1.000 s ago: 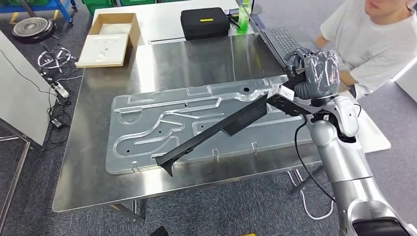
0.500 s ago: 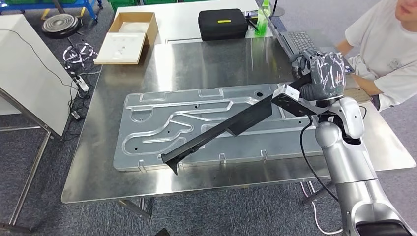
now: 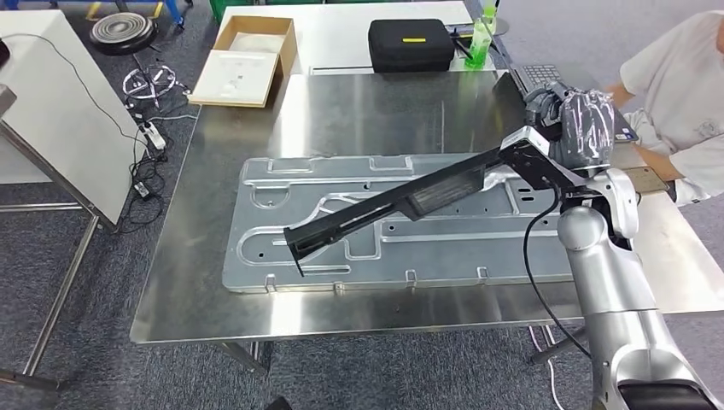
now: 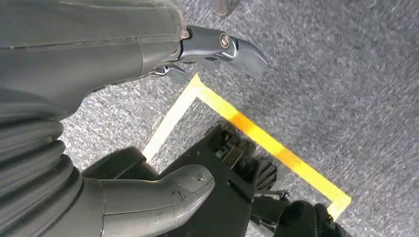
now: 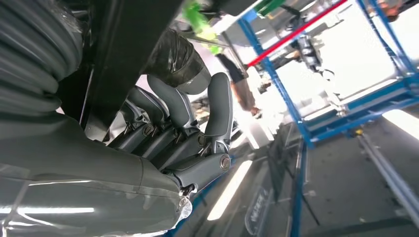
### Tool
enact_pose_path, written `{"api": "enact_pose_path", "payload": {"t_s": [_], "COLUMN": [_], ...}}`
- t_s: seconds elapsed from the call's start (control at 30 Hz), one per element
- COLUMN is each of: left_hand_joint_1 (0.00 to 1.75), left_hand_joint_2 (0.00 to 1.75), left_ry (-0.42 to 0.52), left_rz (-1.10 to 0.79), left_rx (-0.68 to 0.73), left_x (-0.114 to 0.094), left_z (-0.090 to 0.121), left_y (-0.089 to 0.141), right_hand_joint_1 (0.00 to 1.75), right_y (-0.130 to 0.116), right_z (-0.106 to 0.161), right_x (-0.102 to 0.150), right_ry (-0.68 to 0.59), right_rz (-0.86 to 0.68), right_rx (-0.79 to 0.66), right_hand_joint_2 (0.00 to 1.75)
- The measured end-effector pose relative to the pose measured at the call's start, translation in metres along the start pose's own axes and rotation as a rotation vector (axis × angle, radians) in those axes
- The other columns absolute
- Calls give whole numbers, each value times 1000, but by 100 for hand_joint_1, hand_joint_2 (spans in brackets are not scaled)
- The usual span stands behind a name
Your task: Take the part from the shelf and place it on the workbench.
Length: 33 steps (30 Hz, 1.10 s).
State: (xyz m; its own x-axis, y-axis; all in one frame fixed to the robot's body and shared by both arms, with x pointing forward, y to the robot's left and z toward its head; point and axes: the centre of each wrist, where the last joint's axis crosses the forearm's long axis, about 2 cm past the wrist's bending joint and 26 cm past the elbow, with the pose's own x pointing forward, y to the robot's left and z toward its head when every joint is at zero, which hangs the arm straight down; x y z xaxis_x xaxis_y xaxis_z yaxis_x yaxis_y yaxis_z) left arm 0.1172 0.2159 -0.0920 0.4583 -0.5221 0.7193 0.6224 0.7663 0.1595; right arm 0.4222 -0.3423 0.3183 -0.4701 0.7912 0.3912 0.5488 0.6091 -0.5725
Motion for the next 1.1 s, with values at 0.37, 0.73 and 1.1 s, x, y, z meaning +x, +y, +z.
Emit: {"api": "enact_pose_path", "payload": {"t_s": [0.37, 0.73, 1.1], "left_hand_joint_1": [0, 0, 0], "left_hand_joint_2": [175, 175, 131], "left_ry": [0, 4, -2], "left_rz": [1, 11, 11], "left_rx": [1, 3, 16], "left_x": [-1, -3, -4], "left_z": [1, 2, 2], "left_y": [0, 0, 2], "right_hand_joint_1": [175, 44, 0], "right_y": [-5, -1, -3], "right_z": [-2, -1, 5], "right_x": [-26, -34, -45], "right_ry": [13, 45, 120], "right_rz": [-10, 0, 18], "right_rx": [106, 123, 56], "right_hand_joint_2": [175, 175, 175]}}
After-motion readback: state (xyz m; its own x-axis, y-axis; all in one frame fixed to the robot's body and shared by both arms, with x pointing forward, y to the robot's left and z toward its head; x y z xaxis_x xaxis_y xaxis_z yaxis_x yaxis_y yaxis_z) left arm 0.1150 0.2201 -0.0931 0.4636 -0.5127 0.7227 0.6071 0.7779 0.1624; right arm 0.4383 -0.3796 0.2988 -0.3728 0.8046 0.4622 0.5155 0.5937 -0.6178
